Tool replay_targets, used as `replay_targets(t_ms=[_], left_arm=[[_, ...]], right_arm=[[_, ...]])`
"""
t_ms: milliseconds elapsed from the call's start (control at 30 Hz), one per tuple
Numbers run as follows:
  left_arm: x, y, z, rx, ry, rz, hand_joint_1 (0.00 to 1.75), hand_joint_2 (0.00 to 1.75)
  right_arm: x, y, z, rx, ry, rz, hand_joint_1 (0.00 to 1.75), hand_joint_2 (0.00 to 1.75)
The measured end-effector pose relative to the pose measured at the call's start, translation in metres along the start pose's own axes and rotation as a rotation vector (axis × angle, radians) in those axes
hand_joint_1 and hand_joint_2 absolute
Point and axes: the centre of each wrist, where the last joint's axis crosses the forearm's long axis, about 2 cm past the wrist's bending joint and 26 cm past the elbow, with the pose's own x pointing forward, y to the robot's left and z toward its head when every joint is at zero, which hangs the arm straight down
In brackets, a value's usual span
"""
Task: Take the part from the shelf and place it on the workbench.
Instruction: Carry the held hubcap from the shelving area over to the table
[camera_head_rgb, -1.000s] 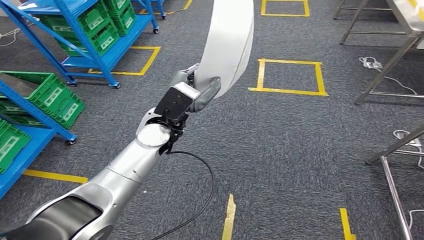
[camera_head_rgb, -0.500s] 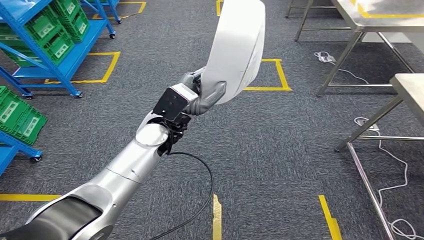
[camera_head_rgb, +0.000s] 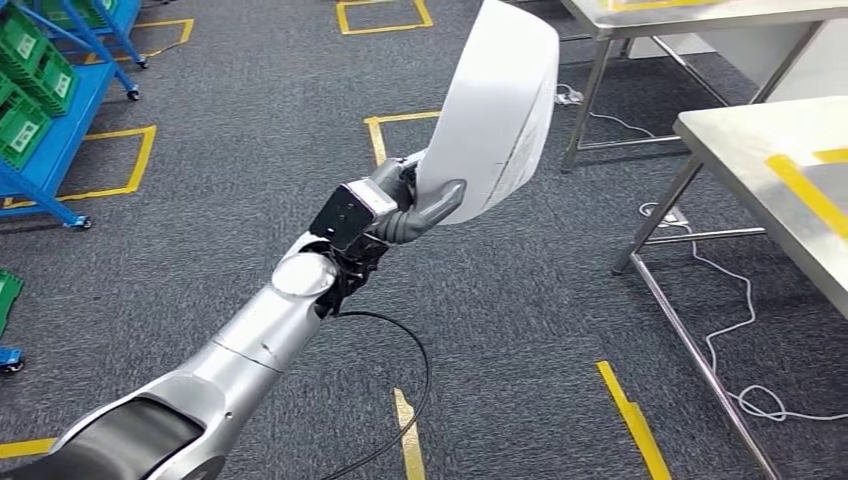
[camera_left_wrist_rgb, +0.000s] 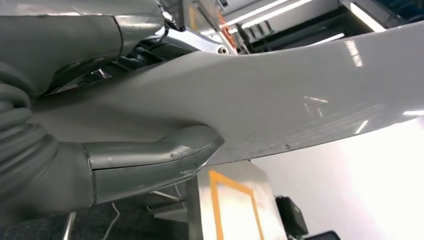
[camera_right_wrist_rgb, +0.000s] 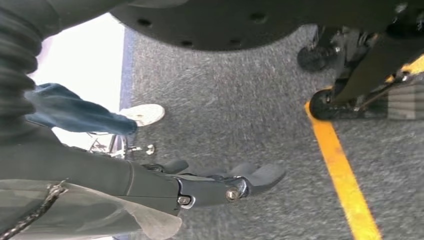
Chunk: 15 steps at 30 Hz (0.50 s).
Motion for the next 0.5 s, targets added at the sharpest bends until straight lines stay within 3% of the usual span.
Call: replay_targets(t_ms=[500], left_arm=[[-0.002, -0.010, 0.000, -0.067, 0.009, 0.026, 1.75, 1.75]], right_arm=[[-0.002, 0.004, 0.000, 0.012, 0.003, 0.002, 0.00, 1.75]])
